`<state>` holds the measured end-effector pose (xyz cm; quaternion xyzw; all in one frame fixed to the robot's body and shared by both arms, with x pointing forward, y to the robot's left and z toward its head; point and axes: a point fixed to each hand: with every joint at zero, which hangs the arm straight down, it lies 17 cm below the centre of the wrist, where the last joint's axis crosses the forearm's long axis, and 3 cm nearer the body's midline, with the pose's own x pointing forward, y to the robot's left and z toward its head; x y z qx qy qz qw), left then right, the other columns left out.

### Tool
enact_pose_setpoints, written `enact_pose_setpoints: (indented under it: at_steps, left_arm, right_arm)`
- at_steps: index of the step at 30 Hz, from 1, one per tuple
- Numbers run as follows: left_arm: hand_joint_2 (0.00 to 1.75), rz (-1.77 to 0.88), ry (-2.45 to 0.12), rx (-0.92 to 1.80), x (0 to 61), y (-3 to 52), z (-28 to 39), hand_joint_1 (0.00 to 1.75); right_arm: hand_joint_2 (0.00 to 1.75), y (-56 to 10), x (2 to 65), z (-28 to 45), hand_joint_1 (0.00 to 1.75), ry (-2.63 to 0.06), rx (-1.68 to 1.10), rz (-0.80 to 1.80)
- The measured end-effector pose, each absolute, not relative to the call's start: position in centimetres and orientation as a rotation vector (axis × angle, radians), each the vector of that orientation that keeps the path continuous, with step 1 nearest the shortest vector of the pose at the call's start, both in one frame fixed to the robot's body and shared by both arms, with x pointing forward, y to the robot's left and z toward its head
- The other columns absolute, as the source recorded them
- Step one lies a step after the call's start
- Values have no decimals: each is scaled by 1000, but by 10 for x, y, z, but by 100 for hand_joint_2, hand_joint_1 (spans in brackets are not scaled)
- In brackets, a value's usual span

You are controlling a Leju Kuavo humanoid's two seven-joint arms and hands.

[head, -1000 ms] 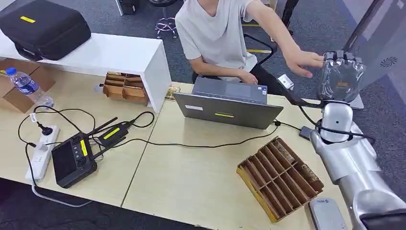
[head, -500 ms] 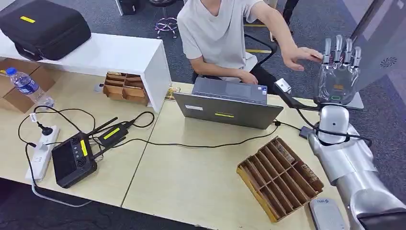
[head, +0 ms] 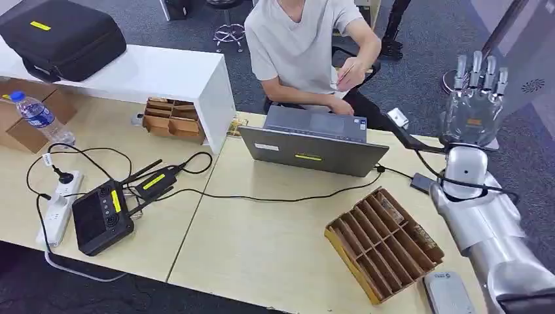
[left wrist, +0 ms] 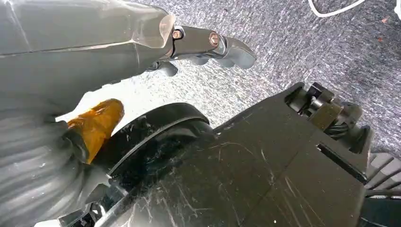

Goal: Pass the card to the sensor for recognition and then transmit it.

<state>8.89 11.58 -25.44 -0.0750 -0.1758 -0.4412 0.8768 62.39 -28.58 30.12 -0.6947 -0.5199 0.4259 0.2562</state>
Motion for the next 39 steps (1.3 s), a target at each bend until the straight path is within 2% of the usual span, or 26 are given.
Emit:
enact_pose_setpoints:
  at_steps: [14, 19, 27, 39]
  left_arm:
    - [175, -913, -366, -154, 89, 118, -255, 0]
    - [175, -898, -361, -148, 85, 120, -256, 0]
    - [175, -877, -344, -142, 75, 125, -259, 0]
    - [175, -830, -324, -125, 73, 130, -261, 0]
  right_arm:
    - [175, -340, 616, 291, 0, -1301, -1944, 1156]
    - [175, -429, 591, 273, 0, -1162, -1990, 1151]
    - [175, -597, 505, 262, 0, -858, -2077, 1076]
    - [175, -759, 372, 270, 0, -292, -2140, 954]
